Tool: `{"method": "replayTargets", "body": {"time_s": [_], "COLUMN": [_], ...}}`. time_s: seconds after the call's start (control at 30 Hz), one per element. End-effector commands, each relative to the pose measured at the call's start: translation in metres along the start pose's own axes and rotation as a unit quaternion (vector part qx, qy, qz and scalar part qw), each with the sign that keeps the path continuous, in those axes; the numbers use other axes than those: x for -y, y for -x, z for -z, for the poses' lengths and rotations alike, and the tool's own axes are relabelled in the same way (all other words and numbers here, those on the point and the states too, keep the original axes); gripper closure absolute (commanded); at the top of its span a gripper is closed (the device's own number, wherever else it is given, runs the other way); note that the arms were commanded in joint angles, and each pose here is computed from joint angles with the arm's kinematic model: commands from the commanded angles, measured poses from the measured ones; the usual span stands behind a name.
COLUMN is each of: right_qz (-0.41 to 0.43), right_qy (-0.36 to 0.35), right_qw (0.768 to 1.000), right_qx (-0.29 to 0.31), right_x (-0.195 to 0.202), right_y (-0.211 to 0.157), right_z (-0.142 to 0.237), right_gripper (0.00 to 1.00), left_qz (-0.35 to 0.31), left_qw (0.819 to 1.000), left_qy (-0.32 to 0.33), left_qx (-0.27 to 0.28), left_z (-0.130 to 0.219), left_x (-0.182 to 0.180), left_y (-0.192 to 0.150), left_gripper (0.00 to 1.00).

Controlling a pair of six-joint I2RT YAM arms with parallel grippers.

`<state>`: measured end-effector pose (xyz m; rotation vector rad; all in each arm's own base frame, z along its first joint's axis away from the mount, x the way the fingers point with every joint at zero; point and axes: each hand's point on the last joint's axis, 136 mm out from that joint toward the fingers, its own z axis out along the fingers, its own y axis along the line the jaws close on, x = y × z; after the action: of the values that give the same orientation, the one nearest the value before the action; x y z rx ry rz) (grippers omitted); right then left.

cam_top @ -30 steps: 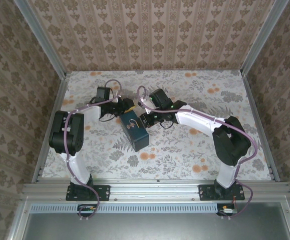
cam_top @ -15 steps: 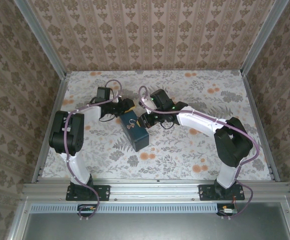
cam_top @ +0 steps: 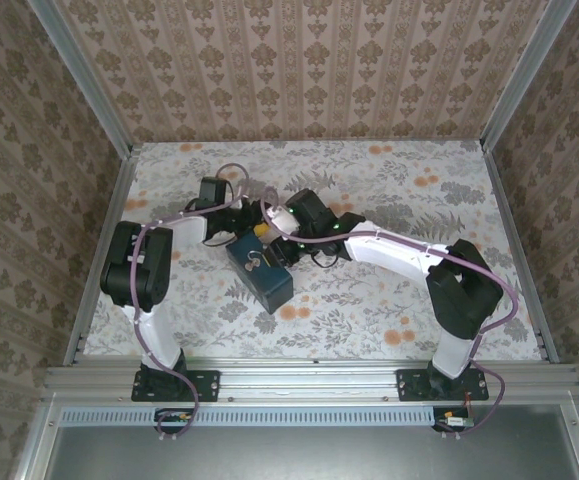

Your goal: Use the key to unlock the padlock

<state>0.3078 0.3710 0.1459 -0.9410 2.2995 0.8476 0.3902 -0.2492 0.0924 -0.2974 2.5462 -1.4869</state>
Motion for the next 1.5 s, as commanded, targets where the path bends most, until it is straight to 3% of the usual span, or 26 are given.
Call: {"method": "replayTargets", "body": {"time_s": [0.0,0.47,0.83,1.2,1.37,1.47], "right_qz": [0.025,-0.008,-0.004,-0.011,-0.016,-0.018], "right_qy": [0.014,0.062,0.013,0.071,0.085,0.091], "right_qw": [0.999,0.997,0.999,0.997,0.996,0.996], "right_qx": [0.042,0.035,0.038,0.003,0.001,0.003], "right_x": [-0.010,-0.012,0.017,0.010,0.005,0.003], "right_y": [0.024,0.022,0.028,0.014,0.011,0.010], "right_z": [0.021,0.019,0.023,-0.004,-0.003,-0.002], "right_gripper": [0.66,0.66,0.57,0.56,0.60,0.55], "left_qz": [0.012,0.011,0.010,0.008,0.010,0.010], "left_qw": [1.000,1.000,1.000,1.000,1.000,1.000], "left_qy": [-0.001,0.001,0.002,0.000,0.000,0.000], "left_qx": [-0.007,0.004,0.003,0.003,0.005,0.006], "left_z": [-0.002,0.009,0.010,0.011,0.012,0.013], "left_x": [-0.007,-0.007,-0.008,-0.007,-0.008,-0.009], "left_y": [-0.002,0.006,0.006,0.007,0.009,0.009], "left_gripper": [0.51,0.51,0.51,0.51,0.51,0.51]}}
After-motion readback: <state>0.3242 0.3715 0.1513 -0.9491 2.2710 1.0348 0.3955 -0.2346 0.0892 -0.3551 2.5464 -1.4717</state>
